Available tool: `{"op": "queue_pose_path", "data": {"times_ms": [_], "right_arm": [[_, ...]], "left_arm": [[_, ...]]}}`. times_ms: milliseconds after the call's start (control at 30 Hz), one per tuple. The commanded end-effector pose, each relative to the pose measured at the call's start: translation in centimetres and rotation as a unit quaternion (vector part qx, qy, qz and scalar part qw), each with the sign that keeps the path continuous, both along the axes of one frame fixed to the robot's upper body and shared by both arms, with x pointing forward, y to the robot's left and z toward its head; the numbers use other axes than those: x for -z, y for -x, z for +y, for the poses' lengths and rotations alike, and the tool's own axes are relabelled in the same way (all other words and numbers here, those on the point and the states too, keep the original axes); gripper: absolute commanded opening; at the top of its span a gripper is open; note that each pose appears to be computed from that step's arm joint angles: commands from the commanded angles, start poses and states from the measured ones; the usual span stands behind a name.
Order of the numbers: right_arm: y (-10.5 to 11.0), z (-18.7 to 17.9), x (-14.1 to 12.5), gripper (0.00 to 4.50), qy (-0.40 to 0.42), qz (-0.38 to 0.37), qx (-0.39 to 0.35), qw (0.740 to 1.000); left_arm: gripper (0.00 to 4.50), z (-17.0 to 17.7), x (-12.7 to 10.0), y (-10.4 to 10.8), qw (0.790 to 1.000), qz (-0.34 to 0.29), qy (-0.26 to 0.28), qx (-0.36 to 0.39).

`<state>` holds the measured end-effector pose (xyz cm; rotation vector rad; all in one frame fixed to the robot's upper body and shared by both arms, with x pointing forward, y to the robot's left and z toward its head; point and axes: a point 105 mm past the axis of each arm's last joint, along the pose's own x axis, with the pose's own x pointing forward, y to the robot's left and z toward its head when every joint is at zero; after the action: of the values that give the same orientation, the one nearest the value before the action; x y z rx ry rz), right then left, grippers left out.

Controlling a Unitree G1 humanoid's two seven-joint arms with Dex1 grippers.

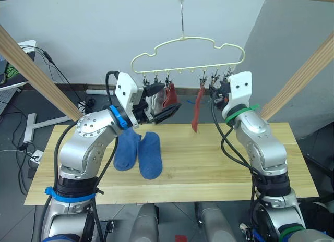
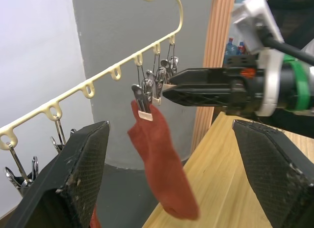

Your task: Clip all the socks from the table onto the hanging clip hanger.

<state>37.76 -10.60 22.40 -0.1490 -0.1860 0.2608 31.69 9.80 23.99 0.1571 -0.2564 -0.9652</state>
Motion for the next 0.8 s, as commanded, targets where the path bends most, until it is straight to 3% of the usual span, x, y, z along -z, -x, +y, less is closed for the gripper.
{"op": "queue_pose_path", "data": {"times_ms": [33, 800], "right_arm": [[-0.3, -0.2, -1.7, 1.88, -0.011, -0.034, 0.011, 0.999], [-1.3, 2.3, -2.9, 1.88, -0.036, -0.053, -0.023, 0.998]], "left_arm": [[4.17, -0.4, -1.7, 0.8, 0.999, -0.034, 0.007, 0.01], [4.17, -0.6, -2.8, 0.5, 0.999, -0.05, 0.018, 0.004]]}}
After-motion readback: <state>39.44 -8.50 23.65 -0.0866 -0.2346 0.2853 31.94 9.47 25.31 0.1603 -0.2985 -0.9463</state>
